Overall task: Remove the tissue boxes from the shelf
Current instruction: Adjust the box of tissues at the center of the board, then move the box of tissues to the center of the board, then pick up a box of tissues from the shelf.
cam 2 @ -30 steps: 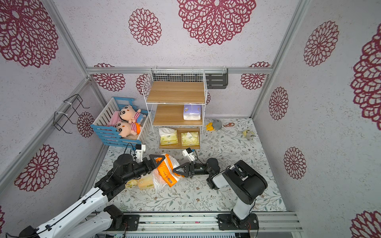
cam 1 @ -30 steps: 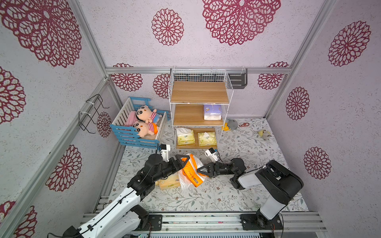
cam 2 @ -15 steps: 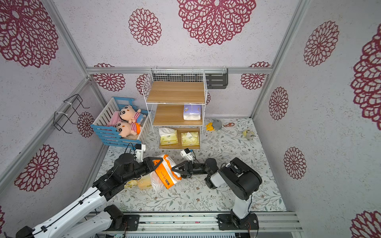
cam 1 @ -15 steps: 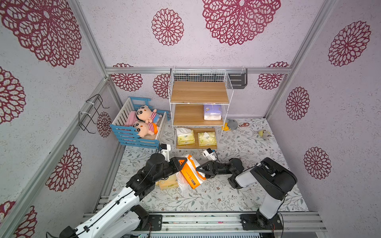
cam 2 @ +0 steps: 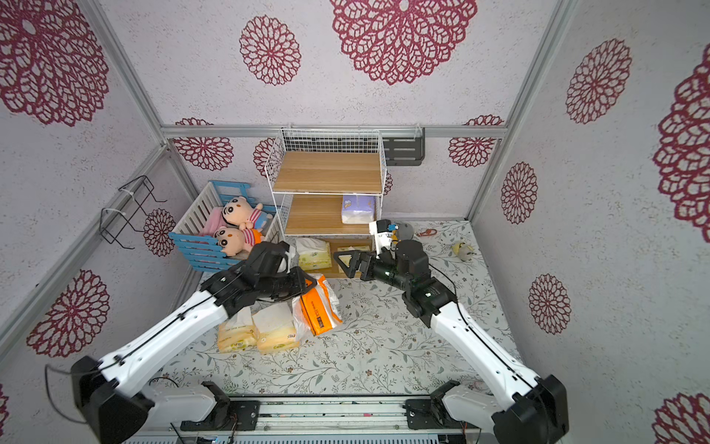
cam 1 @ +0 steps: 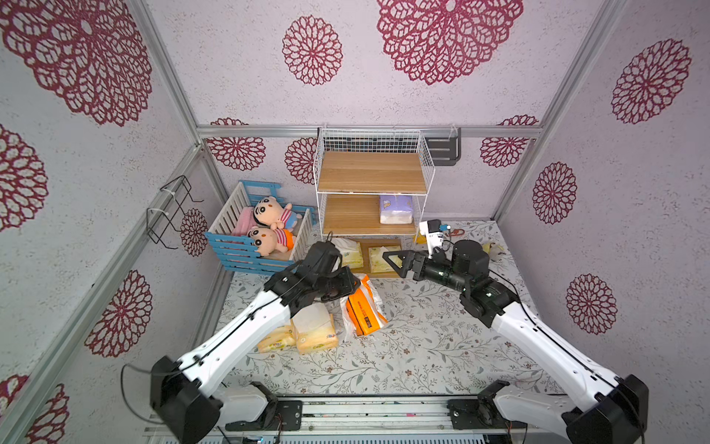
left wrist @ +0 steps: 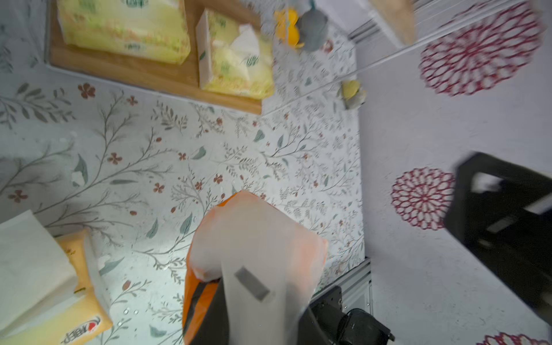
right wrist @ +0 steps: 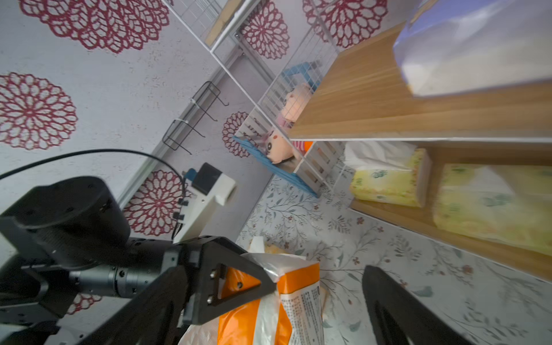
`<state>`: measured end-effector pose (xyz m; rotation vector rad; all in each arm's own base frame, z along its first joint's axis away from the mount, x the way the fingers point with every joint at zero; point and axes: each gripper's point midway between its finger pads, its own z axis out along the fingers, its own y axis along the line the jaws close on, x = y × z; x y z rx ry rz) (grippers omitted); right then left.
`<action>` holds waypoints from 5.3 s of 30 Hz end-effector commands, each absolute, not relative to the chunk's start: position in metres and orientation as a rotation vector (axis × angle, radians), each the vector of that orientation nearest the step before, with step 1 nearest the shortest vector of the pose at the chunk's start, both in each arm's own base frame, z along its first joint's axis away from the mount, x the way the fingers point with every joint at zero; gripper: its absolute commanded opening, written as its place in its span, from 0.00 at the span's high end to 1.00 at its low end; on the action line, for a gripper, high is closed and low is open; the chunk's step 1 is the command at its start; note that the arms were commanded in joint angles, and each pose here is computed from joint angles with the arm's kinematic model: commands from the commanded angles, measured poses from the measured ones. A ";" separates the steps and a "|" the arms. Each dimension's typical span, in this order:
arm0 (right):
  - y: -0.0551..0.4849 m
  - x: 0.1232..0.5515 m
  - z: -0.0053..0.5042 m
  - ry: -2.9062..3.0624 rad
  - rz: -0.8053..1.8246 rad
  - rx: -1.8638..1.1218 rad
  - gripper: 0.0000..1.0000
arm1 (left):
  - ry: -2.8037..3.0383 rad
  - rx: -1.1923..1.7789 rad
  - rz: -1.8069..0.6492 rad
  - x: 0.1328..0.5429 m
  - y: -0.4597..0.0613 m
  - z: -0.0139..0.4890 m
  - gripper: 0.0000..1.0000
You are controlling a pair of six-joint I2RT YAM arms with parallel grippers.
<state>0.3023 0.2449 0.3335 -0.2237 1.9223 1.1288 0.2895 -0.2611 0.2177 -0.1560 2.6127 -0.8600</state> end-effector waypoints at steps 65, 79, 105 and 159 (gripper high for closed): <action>0.238 0.160 0.059 2.739 0.838 -0.077 0.51 | 1.946 -0.406 -0.437 0.204 -0.059 0.348 0.03; 0.317 0.225 0.069 2.685 0.838 -0.233 0.42 | 1.855 -0.440 -0.418 0.196 -0.039 0.358 0.03; 0.392 0.256 0.084 2.570 1.029 -0.309 0.23 | 1.850 -0.439 -0.444 0.198 -0.044 0.368 0.03; 0.257 0.441 0.347 1.450 0.111 0.104 0.31 | 1.919 -0.261 -0.877 0.478 -0.128 0.307 0.03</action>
